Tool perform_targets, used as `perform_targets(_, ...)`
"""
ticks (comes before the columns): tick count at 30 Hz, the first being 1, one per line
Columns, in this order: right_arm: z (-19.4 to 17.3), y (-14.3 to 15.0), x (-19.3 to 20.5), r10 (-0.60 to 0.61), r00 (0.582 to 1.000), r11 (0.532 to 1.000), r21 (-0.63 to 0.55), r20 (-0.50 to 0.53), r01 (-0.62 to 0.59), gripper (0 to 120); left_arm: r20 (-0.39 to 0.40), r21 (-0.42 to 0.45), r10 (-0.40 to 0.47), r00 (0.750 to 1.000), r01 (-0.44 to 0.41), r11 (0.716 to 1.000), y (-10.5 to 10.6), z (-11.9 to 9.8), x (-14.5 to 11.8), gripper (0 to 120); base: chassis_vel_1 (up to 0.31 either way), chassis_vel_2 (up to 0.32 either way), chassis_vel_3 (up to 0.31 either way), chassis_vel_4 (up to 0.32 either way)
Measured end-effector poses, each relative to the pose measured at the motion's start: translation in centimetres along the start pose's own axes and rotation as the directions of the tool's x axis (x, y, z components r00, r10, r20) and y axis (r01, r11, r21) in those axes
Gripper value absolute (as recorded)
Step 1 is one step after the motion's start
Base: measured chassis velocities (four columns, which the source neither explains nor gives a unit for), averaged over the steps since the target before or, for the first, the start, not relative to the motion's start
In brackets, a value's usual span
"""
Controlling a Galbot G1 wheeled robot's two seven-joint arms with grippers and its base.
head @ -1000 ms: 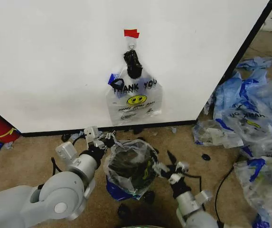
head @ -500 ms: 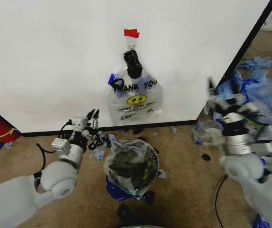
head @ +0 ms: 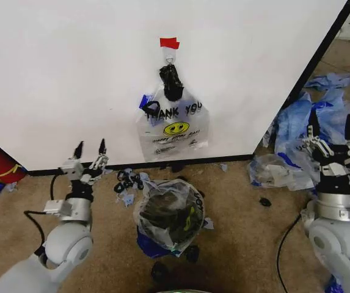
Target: Pick up the garbage bag from the wall and place it over the trash bin.
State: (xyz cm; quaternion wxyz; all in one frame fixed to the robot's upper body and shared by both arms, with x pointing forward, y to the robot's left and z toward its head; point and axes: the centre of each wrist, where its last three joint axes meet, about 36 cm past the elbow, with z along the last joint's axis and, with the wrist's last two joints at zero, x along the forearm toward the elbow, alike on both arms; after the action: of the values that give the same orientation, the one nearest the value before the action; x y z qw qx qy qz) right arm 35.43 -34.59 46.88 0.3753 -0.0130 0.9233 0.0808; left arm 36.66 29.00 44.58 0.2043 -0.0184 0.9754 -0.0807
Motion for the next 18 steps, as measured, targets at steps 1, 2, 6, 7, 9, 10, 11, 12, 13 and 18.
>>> perform_targets(1,0.0,0.1,0.3,0.006,1.0,1.0,0.005,0.0,-0.006,100,0.009,0.001,-0.002,1.0,0.002,1.0,0.2,0.0,0.1,97,0.0,0.0,0.0,0.0)
perform_targets(2,0.0,0.1,0.3,0.006,1.0,1.0,0.005,0.0,-0.006,100,0.009,0.001,-0.002,1.0,0.002,1.0,0.2,0.0,0.1,97,0.0,0.0,0.0,0.0)
perform_targets(6,0.2,1.3,2.0,0.031,1.0,1.0,0.002,0.006,-0.031,100,0.062,0.011,-0.004,0.998,0.003,1.0,0.4,-1.1,0.6,100,0.0,0.0,0.0,0.0)
perform_targets(7,0.1,1.7,2.3,0.037,0.999,0.999,-0.003,0.006,-0.037,100,0.073,0.012,-0.004,0.997,0.004,1.0,0.5,-1.2,0.8,100,0.0,0.0,0.0,0.0)
perform_targets(9,0.2,2.5,3.2,0.044,0.999,0.999,-0.006,0.002,-0.044,100,0.103,0.016,-0.011,0.995,0.009,1.0,0.6,-1.4,1.2,100,0.0,0.0,0.0,0.0)
perform_targets(10,0.2,2.5,3.2,0.044,0.999,0.999,-0.006,0.002,-0.044,100,0.103,0.016,-0.011,0.995,0.009,1.0,0.6,-1.4,1.2,100,0.0,0.0,0.0,0.0)
perform_targets(11,0.3,2.9,3.5,0.043,0.999,0.999,-0.005,-0.001,-0.043,100,0.11,0.017,-0.014,0.994,0.013,1.0,0.5,-1.4,1.4,100,0.0,0.0,0.0,0.0)
perform_targets(12,0.4,3.5,4.0,0.042,0.999,0.999,-0.006,-0.006,-0.042,100,0.121,0.016,-0.02,0.992,0.018,1.0,0.4,-1.5,1.8,100,0.0,0.0,0.0,0.0)
perform_targets(13,0.6,4.3,4.7,0.038,0.999,0.999,-0.004,-0.018,-0.038,100,0.135,0.005,-0.026,0.99,0.025,1.0,0.3,-1.6,2.3,100,0.0,0.0,0.0,0.0)
perform_targets(18,1.5,6.5,7.2,0.018,0.998,0.999,0.027,-0.066,-0.016,100,0.155,-0.021,-0.054,0.986,0.058,0.998,0.2,-2.0,3.8,100,0.0,0.0,0.0,0.0)
